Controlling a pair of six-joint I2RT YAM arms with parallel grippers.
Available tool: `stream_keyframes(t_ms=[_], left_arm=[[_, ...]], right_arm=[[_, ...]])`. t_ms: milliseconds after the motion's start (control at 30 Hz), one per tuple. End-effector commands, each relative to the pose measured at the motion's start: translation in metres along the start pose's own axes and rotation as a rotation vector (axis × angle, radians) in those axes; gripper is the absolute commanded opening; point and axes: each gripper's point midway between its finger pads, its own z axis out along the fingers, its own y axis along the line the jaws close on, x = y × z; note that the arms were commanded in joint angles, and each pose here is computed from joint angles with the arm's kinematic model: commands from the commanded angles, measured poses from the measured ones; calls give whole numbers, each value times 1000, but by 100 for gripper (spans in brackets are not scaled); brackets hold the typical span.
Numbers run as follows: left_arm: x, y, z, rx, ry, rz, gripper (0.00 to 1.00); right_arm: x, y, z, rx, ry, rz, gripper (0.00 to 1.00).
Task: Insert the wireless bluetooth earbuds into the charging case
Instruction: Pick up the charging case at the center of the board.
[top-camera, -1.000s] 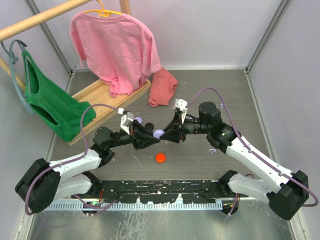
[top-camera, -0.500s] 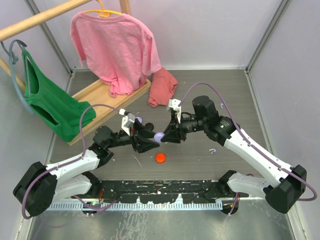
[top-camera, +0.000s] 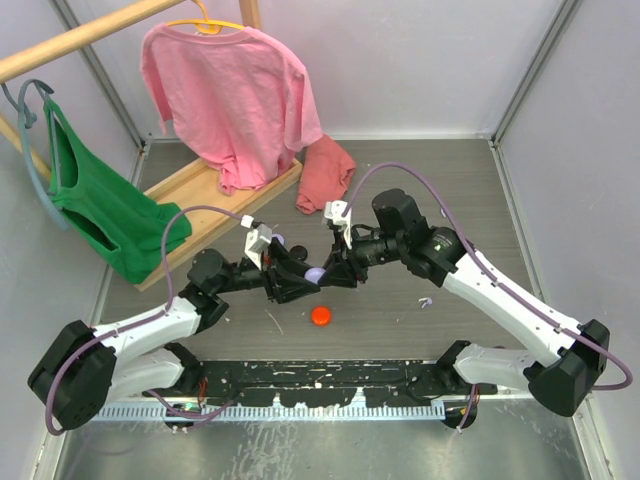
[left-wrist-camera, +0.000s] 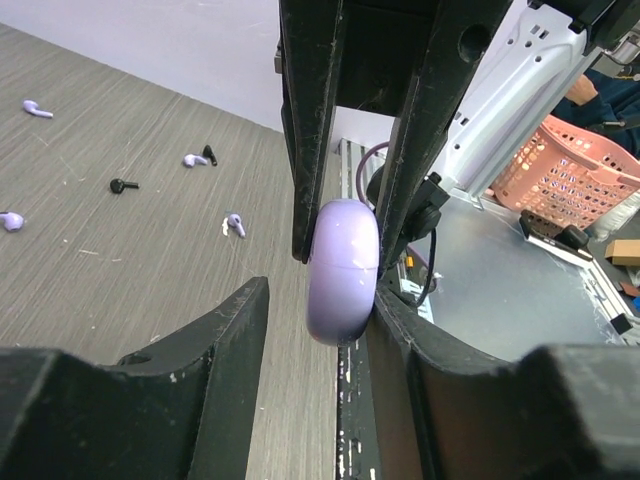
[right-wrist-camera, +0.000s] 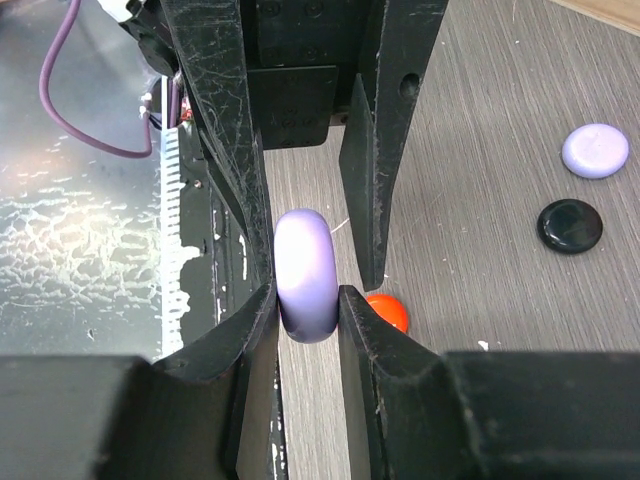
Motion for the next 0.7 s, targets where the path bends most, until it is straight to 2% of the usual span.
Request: stream_keyframes(t_ms=[0, 133, 267, 400, 500, 667], left_arm=[[-20, -7, 5, 36, -44, 47, 43], [-19, -7, 5, 42, -40, 47, 36], [-17, -8, 5, 48, -34, 52, 20], [-15, -8, 3, 49, -32, 91, 11], [-14, -8, 1, 51, -35, 123, 7], [-17, -7, -1, 38, -56, 174, 4]], right_arm=[[-20, 2, -3, 13, -18, -64, 1], [-17, 3, 1, 5, 1, -69, 1], [-14, 3, 3, 14, 25, -70, 1], [-16, 2, 3, 33, 29, -71, 4], [-20, 3, 2, 44, 16, -76, 9], [-28, 1, -2, 83, -10, -91, 31]])
